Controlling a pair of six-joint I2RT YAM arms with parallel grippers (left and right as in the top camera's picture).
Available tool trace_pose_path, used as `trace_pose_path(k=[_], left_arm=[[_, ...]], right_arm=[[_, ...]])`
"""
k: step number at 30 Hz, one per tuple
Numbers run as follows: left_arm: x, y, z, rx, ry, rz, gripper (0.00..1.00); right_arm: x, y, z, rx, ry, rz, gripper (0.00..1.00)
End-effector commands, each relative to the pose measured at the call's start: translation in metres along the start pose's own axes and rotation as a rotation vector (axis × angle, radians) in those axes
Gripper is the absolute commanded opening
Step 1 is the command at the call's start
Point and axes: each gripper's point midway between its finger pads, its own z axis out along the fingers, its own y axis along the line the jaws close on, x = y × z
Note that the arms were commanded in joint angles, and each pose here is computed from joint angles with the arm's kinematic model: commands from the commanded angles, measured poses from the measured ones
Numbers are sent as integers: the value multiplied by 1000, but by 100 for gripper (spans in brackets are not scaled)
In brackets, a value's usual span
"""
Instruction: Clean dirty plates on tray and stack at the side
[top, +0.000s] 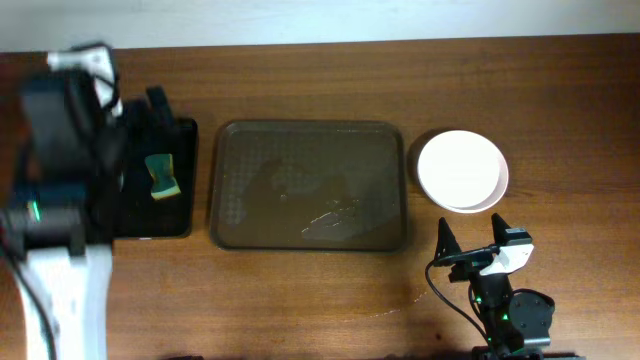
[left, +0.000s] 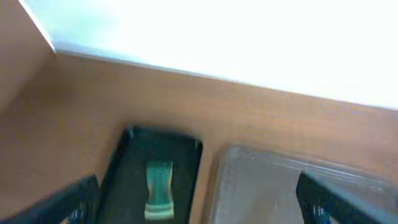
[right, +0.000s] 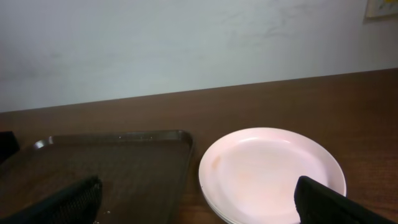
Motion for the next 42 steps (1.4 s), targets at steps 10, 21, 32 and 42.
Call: trace_pose_path(k=[10,21,32,42], left_arm=[[143,8,-38,80,-416,199,99],[193,7,-31,76,-649,335,99],[237,8,2,82,-501,407,99],[236,8,1,81,-502,407,99]], right_arm=[[3,0,0,1,4,-6,98],[3,0,0,1,4,-6,98],[3,0,0,1,4,-6,98],[3,0,0,1,4,-6,98]])
